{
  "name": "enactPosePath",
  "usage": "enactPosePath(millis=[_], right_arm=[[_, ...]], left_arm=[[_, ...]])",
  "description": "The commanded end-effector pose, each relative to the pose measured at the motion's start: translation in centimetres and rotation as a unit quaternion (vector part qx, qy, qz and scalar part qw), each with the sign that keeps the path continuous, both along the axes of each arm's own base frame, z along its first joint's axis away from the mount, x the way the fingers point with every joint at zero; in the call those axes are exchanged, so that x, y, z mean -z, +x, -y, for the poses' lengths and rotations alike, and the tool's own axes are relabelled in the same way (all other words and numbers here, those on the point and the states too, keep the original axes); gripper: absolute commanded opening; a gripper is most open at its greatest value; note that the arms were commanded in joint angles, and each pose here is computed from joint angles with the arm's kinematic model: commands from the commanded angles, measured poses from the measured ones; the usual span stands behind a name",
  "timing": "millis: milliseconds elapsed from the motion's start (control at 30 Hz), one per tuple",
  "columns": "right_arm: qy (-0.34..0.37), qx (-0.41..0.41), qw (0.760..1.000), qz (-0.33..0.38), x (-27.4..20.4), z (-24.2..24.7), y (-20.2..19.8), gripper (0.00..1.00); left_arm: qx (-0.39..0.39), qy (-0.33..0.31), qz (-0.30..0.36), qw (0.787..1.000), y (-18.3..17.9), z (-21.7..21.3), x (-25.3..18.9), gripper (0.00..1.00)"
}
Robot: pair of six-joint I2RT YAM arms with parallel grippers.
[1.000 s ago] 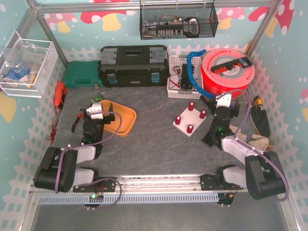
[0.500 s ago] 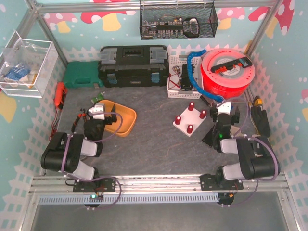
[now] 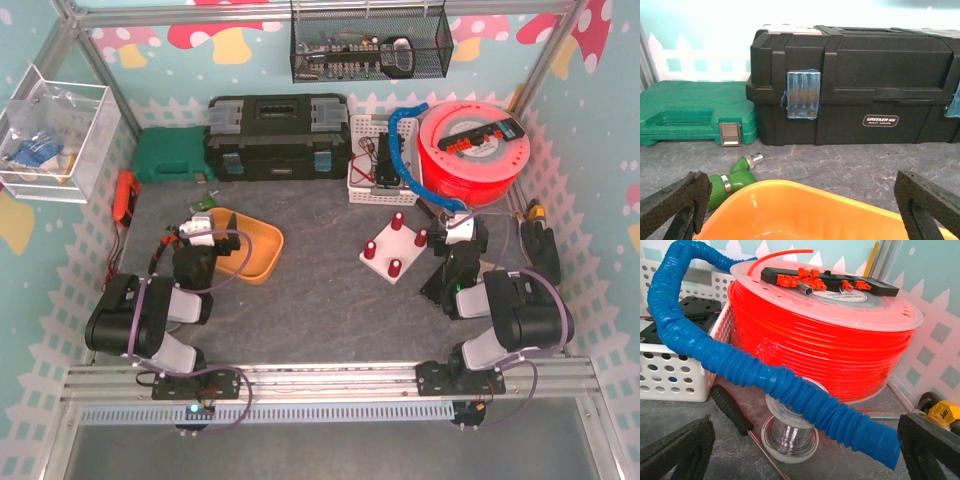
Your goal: Install the large spring
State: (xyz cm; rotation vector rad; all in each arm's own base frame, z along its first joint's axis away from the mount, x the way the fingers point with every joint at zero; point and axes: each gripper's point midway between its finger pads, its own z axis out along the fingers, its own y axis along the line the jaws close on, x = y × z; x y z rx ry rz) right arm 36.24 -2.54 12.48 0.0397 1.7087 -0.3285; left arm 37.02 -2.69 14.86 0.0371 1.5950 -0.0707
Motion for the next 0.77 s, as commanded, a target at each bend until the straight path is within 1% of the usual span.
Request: enactPosePath(millis=[0,33,100,733], right_arm=[[0.022,-0.001,0.999,0.027,-0.85,0.32,0.19,0.99],[0.021,-0.002,0.999,0.039,-1.30,0.42,0.20,0.99],[0.025,-0.001,0.999,0.030,-1.04,0.44,0.24,0.98],[0.024,-0.001,0.999,0.034,-1.12,0.46,0.18,0.99]], left_arm=[[-0.008,-0.009,0.006,1.000,0.39,-0.39,-0.48,0.99],[-0.008,-0.009,0.006,1.000,0.39,-0.39,-0.49,0.99],[-0.009,-0.009,0.006,1.000,0.40,-0.42,-0.48,0.99],[-0.007,-0.009,0.005,1.000,0.40,-0.34,-0.41,0.99]])
